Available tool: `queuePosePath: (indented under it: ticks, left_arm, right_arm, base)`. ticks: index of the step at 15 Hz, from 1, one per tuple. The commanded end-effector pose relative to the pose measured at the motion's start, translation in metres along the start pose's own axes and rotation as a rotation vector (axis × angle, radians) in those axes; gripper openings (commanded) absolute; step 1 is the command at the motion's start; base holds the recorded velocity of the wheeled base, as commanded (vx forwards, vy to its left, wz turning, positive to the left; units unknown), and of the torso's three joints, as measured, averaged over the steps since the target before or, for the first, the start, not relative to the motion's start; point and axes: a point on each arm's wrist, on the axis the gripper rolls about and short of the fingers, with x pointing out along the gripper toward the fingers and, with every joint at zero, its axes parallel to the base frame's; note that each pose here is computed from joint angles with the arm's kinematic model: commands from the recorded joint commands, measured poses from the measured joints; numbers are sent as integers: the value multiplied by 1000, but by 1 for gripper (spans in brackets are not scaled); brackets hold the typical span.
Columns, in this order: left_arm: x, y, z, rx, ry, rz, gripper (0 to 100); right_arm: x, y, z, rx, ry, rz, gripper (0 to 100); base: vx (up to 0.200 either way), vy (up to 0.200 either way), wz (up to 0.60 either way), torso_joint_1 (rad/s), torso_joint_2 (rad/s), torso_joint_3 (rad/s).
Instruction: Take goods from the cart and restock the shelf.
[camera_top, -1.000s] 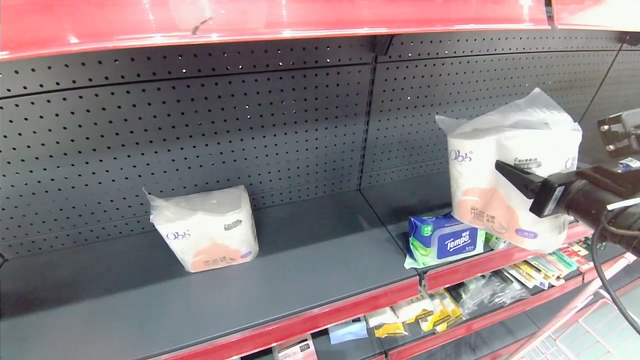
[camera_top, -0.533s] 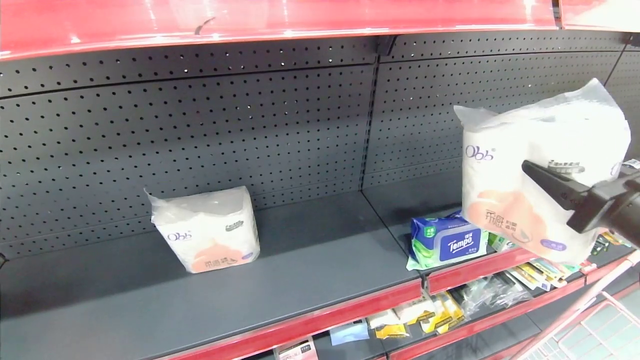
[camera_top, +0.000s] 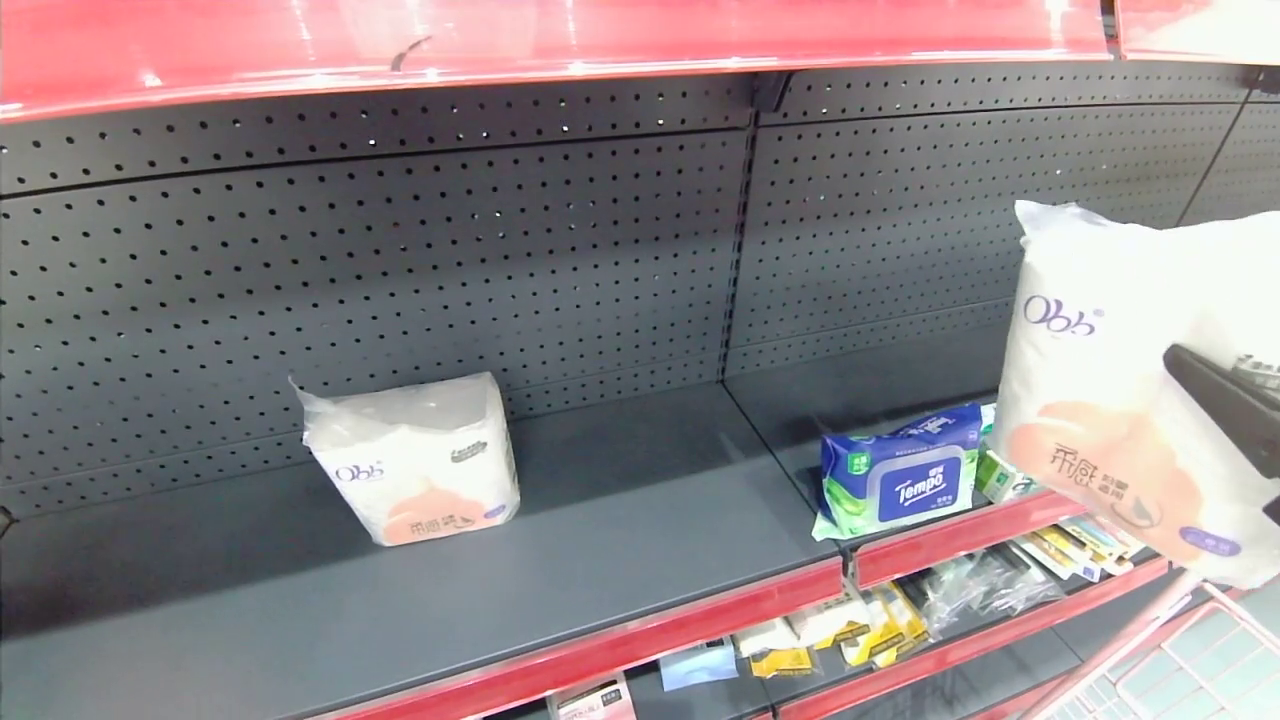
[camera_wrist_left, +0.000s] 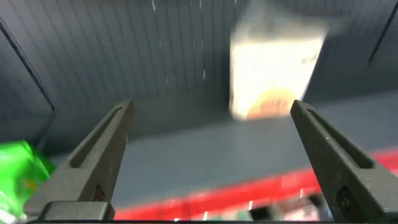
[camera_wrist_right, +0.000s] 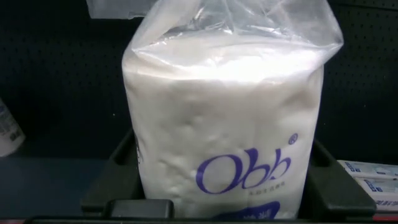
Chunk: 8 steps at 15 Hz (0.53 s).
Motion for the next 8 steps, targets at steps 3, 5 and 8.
queuePosePath:
  ticks: [3, 5, 8]
  left_arm:
    - [65, 6, 54, -34, 226, -24, 100]
    - [77, 6, 51, -36, 287, -35, 100]
    - [118, 4, 34, -24, 500, -184, 100]
  right_arm:
    - [-41, 2, -2, -3, -75, -44, 0]
    - [-43, 1, 0, -2, -85, -63, 0]
    - [-45, 0, -1, -5, -83, -98, 0]
  base:
    - [0, 0, 0, 0, 0, 0]
    - [0, 0, 0, 0, 0, 0]
    - [0, 0, 0, 0, 0, 0]
